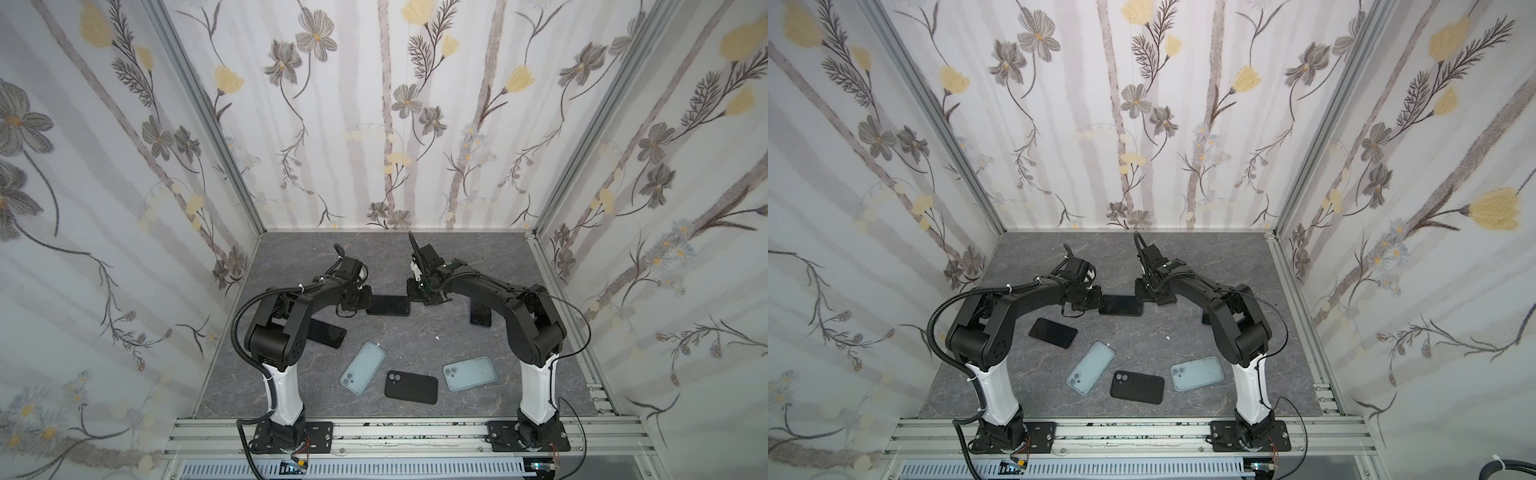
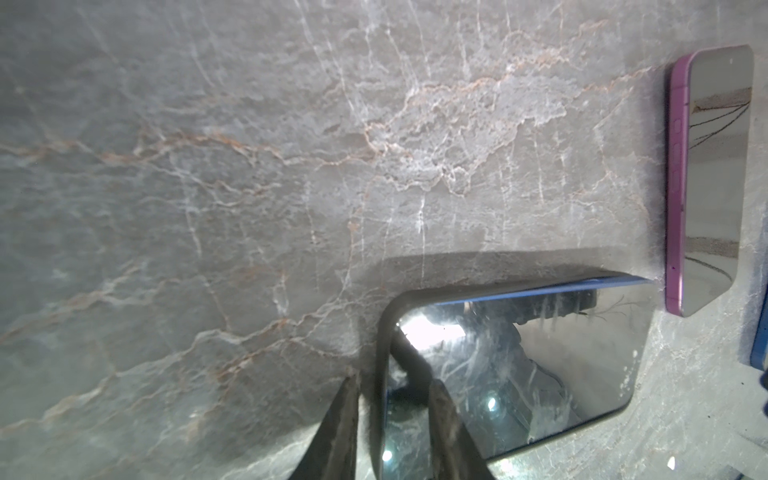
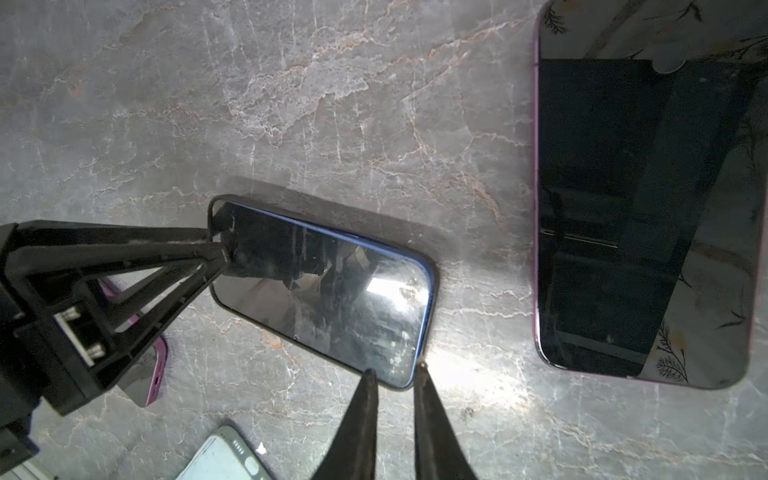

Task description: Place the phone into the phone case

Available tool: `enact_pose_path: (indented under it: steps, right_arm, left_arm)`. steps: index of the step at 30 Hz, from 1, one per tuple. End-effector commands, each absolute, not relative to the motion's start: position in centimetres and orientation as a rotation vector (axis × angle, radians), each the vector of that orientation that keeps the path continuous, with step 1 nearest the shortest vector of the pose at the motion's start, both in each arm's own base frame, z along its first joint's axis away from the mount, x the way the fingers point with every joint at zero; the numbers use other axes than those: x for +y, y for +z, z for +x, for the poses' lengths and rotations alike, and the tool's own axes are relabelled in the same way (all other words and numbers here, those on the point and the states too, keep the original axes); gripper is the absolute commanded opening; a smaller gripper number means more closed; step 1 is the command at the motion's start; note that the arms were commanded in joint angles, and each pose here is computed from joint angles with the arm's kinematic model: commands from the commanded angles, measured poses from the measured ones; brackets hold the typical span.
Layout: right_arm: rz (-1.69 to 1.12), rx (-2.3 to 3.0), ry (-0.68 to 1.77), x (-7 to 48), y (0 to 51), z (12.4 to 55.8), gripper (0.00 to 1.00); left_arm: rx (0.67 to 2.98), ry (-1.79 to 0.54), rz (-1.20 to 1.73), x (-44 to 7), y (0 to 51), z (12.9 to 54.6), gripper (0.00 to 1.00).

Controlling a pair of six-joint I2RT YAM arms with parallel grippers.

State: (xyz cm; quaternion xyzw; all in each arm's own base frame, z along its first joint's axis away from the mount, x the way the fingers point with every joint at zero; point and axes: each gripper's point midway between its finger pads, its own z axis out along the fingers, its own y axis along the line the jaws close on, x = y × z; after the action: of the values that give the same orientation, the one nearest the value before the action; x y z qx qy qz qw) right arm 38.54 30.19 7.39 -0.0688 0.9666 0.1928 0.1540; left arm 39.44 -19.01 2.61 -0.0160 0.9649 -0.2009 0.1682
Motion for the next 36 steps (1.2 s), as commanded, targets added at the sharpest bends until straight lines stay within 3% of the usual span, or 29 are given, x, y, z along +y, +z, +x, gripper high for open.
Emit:
enact_pose_path:
  steps: [1, 17, 29, 36]
  right_arm:
    - [-0.241, 2.745, 0.607, 31.1, 7.5, 38.8, 0.19]
    - [-0.184, 2.794, 0.59, 30.3, 4.0, 38.5, 0.25]
    - [-0.196, 2.789, 0.597, 29.2, 4.1, 39.0, 0.26]
    - [-0.205, 2.779, 0.623, 29.4, 4.2, 39.6, 0.31]
  left_arm:
    - [2.73, -0.584, -0.038, -19.1, 3.2, 39.7, 0.29]
    - [2.779, -0.578, -0.013, -19.2, 1.3, 38.8, 0.29]
    - [2.758, -0.488, -0.013, -18.7, 3.0, 40.6, 0.29]
    - [2.763, -0.507, -0.016, -18.9, 1.9, 40.6, 0.29]
